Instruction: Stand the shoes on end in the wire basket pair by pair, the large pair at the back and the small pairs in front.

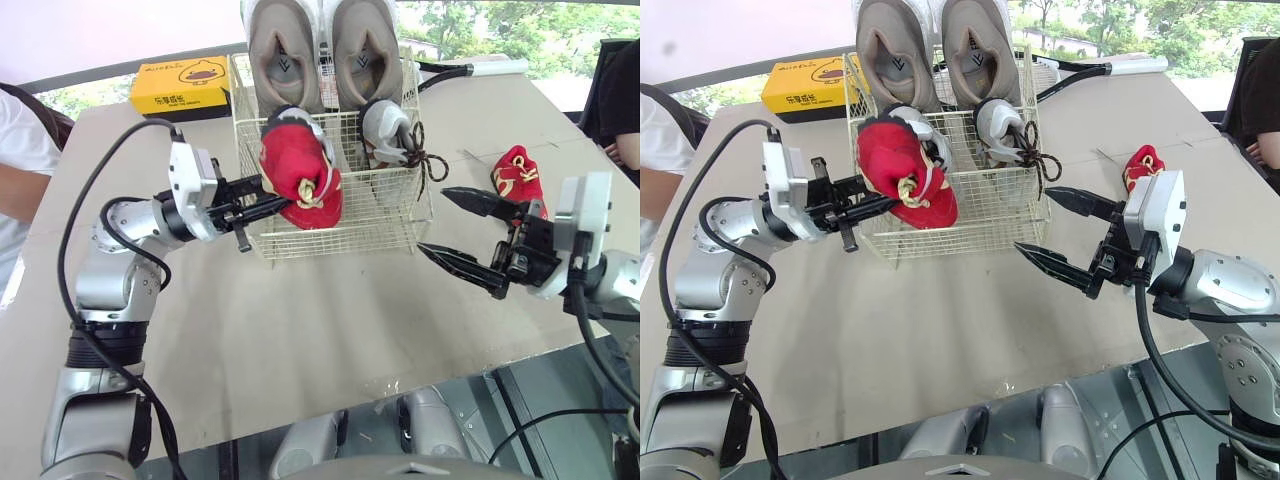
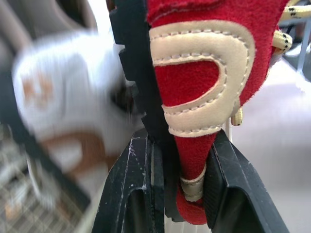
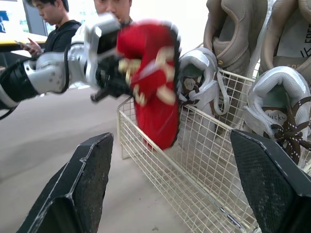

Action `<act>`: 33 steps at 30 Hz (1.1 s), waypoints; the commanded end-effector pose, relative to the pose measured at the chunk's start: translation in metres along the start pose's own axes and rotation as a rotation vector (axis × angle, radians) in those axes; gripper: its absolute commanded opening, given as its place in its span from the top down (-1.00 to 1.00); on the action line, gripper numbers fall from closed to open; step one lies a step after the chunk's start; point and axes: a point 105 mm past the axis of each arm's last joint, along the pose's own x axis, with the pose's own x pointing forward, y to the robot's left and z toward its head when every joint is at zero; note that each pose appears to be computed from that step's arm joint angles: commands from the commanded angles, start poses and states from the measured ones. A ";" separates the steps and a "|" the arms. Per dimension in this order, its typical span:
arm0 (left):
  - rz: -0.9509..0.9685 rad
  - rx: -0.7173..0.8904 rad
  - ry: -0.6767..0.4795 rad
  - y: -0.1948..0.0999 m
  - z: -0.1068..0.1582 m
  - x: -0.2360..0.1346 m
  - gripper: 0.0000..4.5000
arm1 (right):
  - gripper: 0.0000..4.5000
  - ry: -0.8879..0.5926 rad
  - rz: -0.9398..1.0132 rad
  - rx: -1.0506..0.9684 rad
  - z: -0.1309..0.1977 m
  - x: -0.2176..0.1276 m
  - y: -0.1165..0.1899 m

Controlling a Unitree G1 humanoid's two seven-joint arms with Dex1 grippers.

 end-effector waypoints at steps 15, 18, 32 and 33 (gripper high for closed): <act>0.136 -0.132 -0.002 0.010 0.020 -0.045 -0.98 | -0.64 0.004 -0.048 -0.043 0.008 0.001 -0.005; 0.166 -0.221 -0.065 0.016 0.037 -0.059 -0.98 | -0.64 0.008 -0.034 -0.050 0.008 0.002 -0.005; -0.043 -0.640 -0.255 -0.017 0.088 -0.046 -0.98 | -0.64 0.023 -0.040 -0.008 0.003 -0.002 -0.008; -0.062 -0.657 -0.258 -0.021 0.090 -0.044 -0.98 | -0.64 0.024 -0.048 -0.010 0.003 -0.003 -0.009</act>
